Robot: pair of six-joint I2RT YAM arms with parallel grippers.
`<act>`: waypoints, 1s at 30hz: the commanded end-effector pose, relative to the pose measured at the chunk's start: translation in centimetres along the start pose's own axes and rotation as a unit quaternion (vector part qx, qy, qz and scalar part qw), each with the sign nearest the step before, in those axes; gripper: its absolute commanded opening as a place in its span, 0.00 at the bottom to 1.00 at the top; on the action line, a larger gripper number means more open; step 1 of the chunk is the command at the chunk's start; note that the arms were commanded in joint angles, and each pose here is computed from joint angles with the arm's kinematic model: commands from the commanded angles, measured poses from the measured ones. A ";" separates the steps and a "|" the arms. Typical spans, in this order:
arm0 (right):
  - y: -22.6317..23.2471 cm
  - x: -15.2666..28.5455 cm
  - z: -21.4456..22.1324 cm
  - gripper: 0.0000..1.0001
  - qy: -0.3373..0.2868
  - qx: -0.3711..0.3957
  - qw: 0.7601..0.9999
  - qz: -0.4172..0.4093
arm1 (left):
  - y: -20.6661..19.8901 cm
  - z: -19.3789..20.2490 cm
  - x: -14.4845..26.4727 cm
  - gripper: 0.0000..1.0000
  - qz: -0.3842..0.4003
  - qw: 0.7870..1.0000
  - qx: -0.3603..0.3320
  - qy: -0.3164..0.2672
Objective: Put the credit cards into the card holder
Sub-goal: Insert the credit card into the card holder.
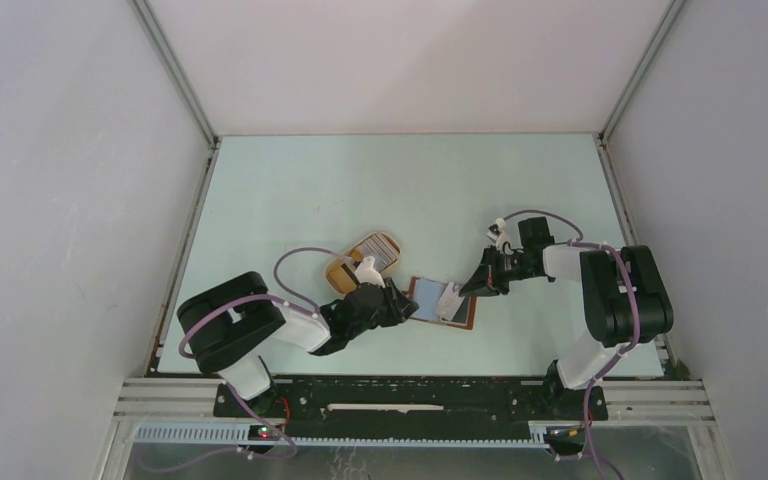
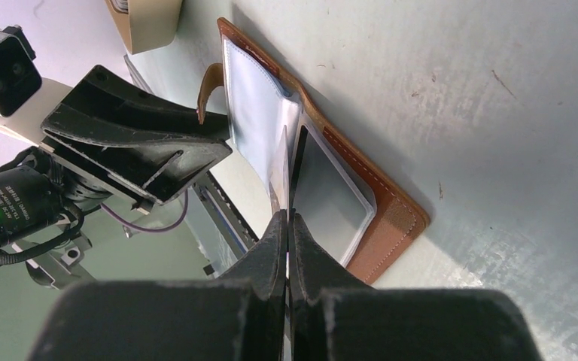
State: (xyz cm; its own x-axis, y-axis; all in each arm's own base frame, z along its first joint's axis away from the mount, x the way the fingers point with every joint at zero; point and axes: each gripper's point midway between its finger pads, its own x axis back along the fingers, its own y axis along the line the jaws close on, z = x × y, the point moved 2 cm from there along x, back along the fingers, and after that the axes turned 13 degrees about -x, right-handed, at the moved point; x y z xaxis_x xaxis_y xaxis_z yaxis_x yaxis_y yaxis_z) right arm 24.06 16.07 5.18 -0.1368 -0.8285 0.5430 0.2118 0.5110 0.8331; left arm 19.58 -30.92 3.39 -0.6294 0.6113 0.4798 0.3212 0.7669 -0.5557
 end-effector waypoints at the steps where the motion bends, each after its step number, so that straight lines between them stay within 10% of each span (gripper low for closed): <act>1: 0.4 -0.3 -0.4 0.00 0.003 0.005 1.000 0.002 | -0.5 0.9 -0.3 0.31 0.008 1.000 -0.007 0.021; 30: 0.2 -2.1 0.6 0.00 0.097 0.020 0.994 0.034 | -0.8 0.8 -0.5 0.31 0.015 1.000 -0.017 0.020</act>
State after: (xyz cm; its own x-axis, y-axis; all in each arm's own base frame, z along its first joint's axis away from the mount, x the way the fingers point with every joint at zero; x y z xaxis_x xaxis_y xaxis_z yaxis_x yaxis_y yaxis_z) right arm 24.09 17.82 4.14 0.0318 -0.8240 0.5657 0.1985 0.5599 0.8044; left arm 19.42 -31.20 3.37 -0.6192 0.6255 0.4746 0.3328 0.7566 -0.5629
